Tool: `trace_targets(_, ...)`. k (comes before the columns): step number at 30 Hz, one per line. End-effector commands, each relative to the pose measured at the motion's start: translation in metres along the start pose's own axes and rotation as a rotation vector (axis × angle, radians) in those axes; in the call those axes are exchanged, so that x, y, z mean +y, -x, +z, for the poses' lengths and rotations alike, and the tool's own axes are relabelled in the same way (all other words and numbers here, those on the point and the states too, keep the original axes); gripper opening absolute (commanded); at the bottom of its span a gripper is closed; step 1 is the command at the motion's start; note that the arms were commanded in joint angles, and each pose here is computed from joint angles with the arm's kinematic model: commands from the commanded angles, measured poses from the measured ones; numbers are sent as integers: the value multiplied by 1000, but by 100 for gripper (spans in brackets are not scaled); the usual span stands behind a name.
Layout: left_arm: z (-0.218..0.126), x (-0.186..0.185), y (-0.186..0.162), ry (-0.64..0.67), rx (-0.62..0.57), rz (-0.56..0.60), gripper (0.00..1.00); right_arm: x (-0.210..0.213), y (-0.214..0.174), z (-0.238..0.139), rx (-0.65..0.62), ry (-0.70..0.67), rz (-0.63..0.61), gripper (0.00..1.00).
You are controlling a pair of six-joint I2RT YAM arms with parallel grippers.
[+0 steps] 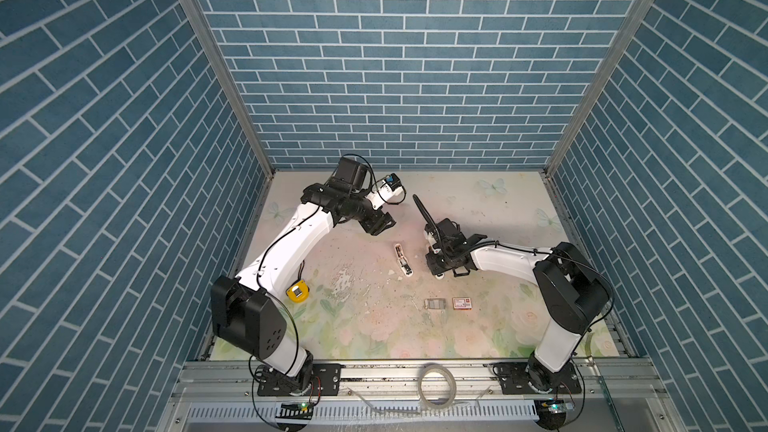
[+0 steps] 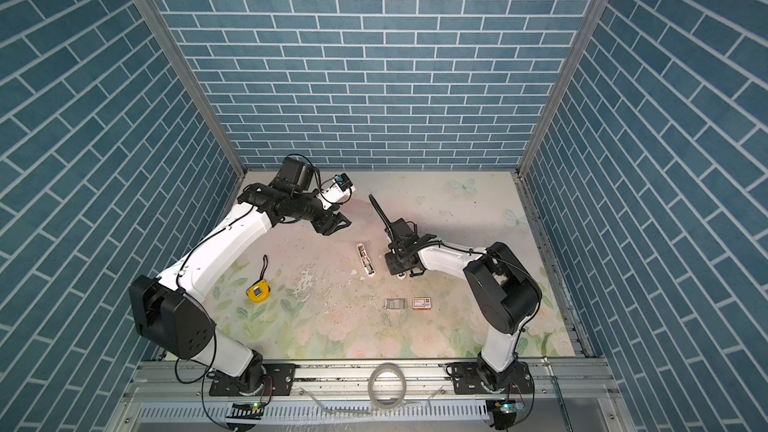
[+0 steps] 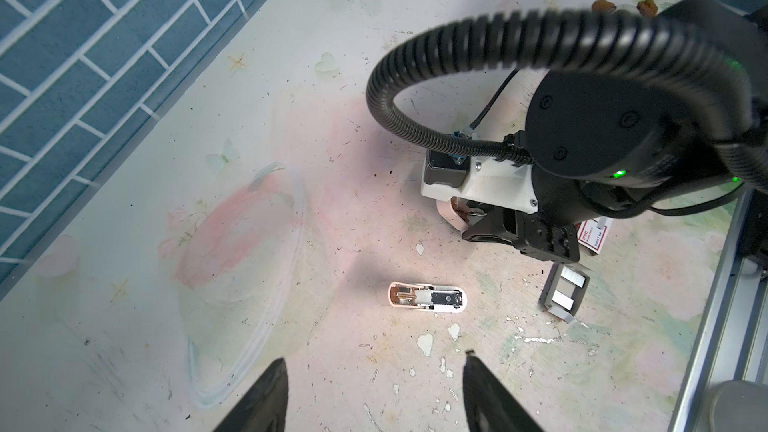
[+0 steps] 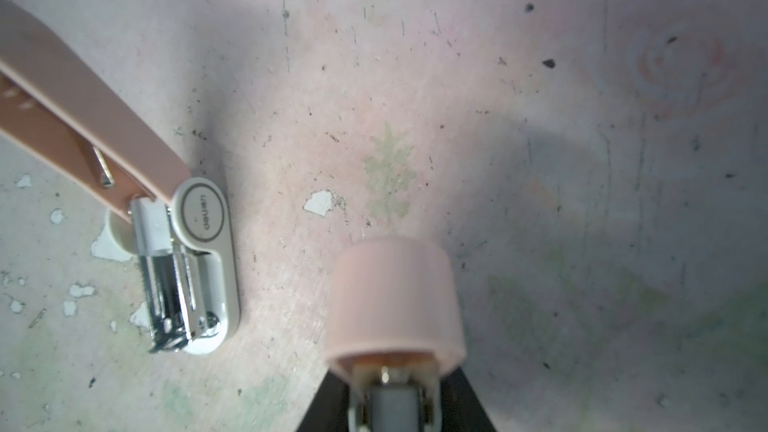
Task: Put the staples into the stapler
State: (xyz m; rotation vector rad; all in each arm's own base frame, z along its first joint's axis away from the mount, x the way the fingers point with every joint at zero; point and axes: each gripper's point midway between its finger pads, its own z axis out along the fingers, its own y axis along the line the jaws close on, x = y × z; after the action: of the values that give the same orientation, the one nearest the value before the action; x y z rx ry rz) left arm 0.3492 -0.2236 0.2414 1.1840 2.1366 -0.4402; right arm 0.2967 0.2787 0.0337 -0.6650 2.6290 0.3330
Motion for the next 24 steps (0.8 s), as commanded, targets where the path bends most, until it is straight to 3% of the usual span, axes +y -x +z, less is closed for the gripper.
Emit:
trace_targets(1, -5, 0, -2, 14, -6, 11, 68, 1, 7, 4, -12, -16, -40, 24)
trace_targets(24, -6, -5, -6, -1, -6, 4, 69, -1, 1, -4, -27, -34, -21, 46)
